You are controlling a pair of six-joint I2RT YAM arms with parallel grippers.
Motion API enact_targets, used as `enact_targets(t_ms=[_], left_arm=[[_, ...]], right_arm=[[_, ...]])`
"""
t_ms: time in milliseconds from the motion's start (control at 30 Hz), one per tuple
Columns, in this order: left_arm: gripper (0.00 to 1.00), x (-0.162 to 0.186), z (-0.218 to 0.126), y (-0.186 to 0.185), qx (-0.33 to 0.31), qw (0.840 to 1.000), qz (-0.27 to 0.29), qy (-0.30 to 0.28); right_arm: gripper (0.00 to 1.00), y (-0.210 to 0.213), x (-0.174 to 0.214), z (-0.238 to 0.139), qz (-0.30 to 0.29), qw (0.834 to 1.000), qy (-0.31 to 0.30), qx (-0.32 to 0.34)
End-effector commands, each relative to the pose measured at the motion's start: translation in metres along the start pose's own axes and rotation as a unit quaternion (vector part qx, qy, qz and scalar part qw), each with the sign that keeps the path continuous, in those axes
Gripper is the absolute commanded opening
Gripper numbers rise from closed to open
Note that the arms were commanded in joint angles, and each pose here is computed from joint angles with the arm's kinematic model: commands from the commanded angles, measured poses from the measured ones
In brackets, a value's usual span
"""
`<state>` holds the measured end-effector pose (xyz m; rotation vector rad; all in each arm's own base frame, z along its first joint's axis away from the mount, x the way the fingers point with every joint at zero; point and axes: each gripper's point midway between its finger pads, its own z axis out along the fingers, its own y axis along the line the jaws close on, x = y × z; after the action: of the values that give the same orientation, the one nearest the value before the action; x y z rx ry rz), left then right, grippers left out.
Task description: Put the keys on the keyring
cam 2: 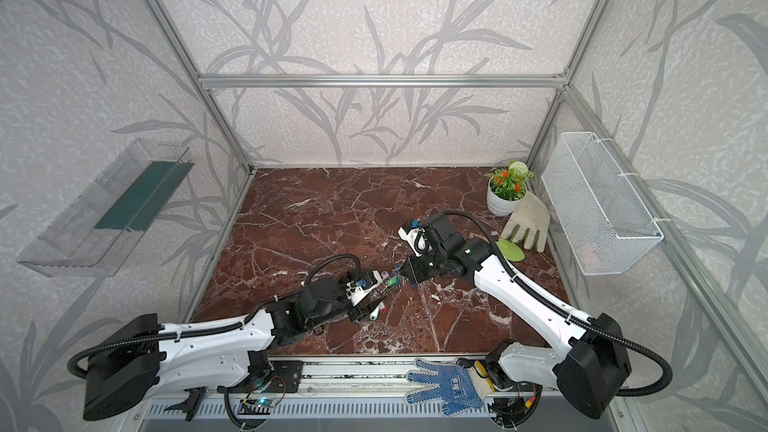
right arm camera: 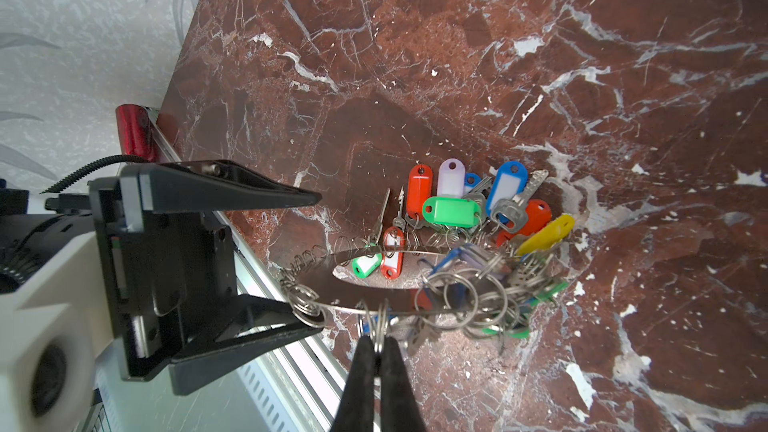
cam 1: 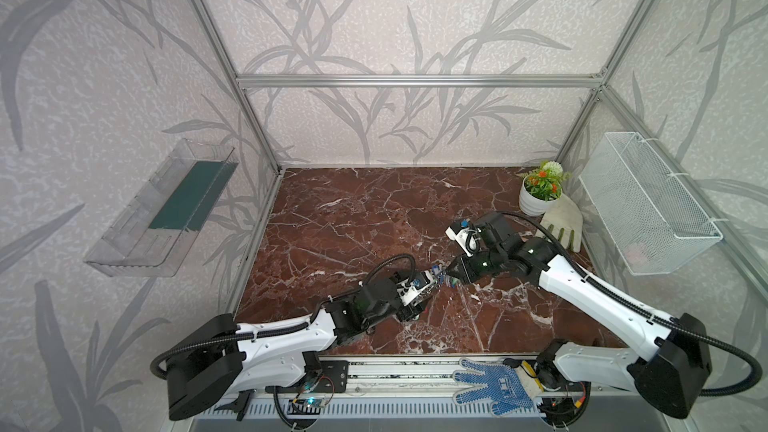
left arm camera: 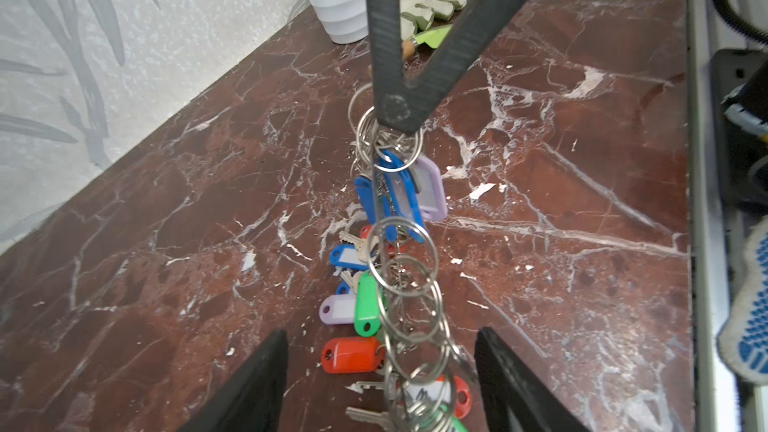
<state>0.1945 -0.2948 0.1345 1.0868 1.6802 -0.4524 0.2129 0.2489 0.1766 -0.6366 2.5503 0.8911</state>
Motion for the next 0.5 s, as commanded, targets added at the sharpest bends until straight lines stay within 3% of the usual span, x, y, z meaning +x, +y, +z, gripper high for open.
enact_targets(t_ms=[0,367,467], left_arm=[[0.62,-0.008,0.002,0.002,-0.007,1.0,-0.011,-0.016],[0.41,-0.008,0.014,0.001,-0.014,0.999,-0.035,-0.01],[0.3,-0.009,0.017,0.001,-0.014,0.999,-0.046,-0.009]], right_arm=[[0.0,0.016,-0.018,-0.019,-0.014,0.999,-0.036,-0.019],[0.0,0.018,-0.02,-0.023,-0.011,0.999,-0.045,-0.022],[0.0,0.018,-0.02,-0.023,-0.013,0.999,-0.046,-0.021]])
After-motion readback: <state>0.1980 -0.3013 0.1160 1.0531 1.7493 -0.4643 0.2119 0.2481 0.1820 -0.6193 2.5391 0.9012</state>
